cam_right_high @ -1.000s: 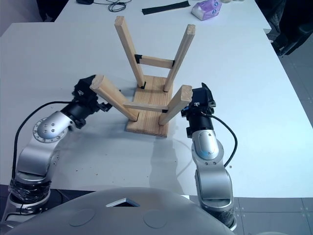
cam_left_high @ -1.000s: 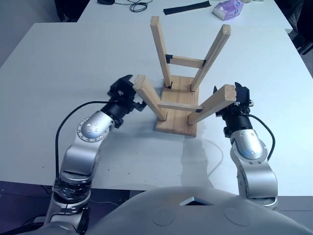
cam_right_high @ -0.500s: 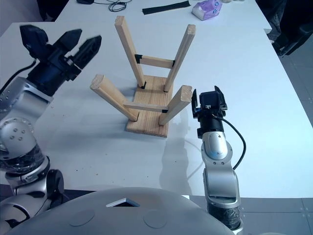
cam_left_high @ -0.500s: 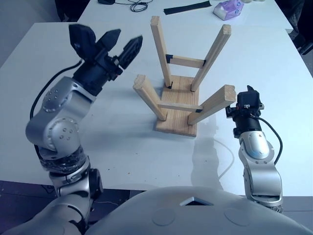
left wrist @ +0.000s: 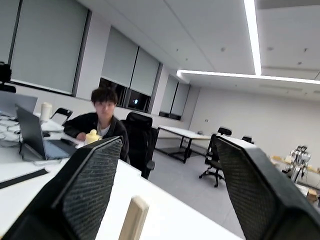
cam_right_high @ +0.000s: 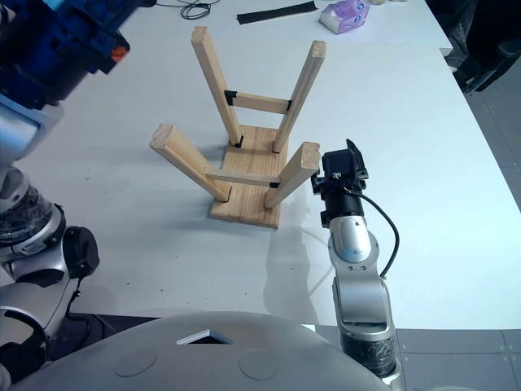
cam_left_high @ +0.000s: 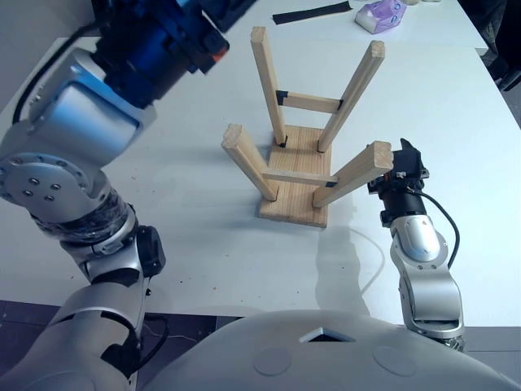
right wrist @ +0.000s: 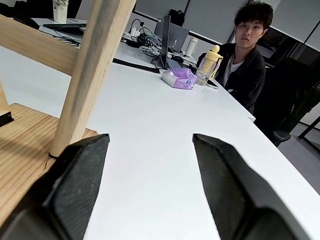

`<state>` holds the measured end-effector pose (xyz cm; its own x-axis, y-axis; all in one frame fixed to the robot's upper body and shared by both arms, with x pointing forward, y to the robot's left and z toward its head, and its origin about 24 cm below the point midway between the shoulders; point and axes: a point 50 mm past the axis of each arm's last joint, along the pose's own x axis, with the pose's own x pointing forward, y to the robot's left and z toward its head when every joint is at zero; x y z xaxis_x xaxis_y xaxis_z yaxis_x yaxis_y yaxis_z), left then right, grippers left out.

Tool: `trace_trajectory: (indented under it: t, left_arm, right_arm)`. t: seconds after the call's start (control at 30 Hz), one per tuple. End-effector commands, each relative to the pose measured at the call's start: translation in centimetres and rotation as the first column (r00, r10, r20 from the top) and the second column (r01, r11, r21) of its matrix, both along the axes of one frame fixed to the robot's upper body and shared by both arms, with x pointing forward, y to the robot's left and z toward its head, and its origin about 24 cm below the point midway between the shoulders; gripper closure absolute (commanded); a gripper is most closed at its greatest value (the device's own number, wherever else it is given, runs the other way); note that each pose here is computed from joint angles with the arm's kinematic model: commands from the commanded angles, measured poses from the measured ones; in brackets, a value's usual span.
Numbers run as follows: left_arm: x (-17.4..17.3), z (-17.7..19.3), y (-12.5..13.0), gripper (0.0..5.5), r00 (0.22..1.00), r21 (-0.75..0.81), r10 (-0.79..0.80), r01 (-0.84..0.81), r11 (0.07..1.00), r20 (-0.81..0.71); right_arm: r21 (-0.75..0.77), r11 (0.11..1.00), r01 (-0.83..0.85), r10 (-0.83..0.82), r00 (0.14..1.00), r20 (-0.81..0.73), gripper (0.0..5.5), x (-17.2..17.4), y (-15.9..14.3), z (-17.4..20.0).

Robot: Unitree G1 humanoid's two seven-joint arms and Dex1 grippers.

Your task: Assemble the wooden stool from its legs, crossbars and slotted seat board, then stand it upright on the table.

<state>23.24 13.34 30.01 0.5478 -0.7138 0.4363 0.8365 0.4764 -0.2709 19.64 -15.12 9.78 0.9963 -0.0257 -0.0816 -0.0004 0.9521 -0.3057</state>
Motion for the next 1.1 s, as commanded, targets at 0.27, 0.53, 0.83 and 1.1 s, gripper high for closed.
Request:
trace_trajectory:
  t: [0.27,0.53,0.83,1.1]
  left_arm:
    - [-1.0,-12.3,-2.6,2.07,0.941,0.185,0.037,0.028,0.982,-0.337]
    - [1.7,-7.3,-1.7,2.07,0.981,0.051,0.040,-0.031,0.998,-0.188]
    - [2.8,-0.2,3.1,2.07,0.995,0.006,0.076,-0.077,0.997,0.060]
    - [4.8,-10.3,7.0,2.07,0.953,0.373,0.291,-0.300,0.878,0.080]
  right_arm:
    - [0.004,0.999,-0.039,0.039,0.999,-0.019,2.40,0.1,0.7,-0.4]
    - [0.004,1.000,-0.017,0.017,1.000,-0.023,2.40,-0.2,0.5,-0.5]
    - [-0.045,0.998,-0.050,0.046,0.994,-0.101,2.40,-1.1,-1.3,-1.4]
    - [-0.095,0.876,-0.472,0.389,0.811,-0.438,2.40,-4.2,-2.8,-3.2]
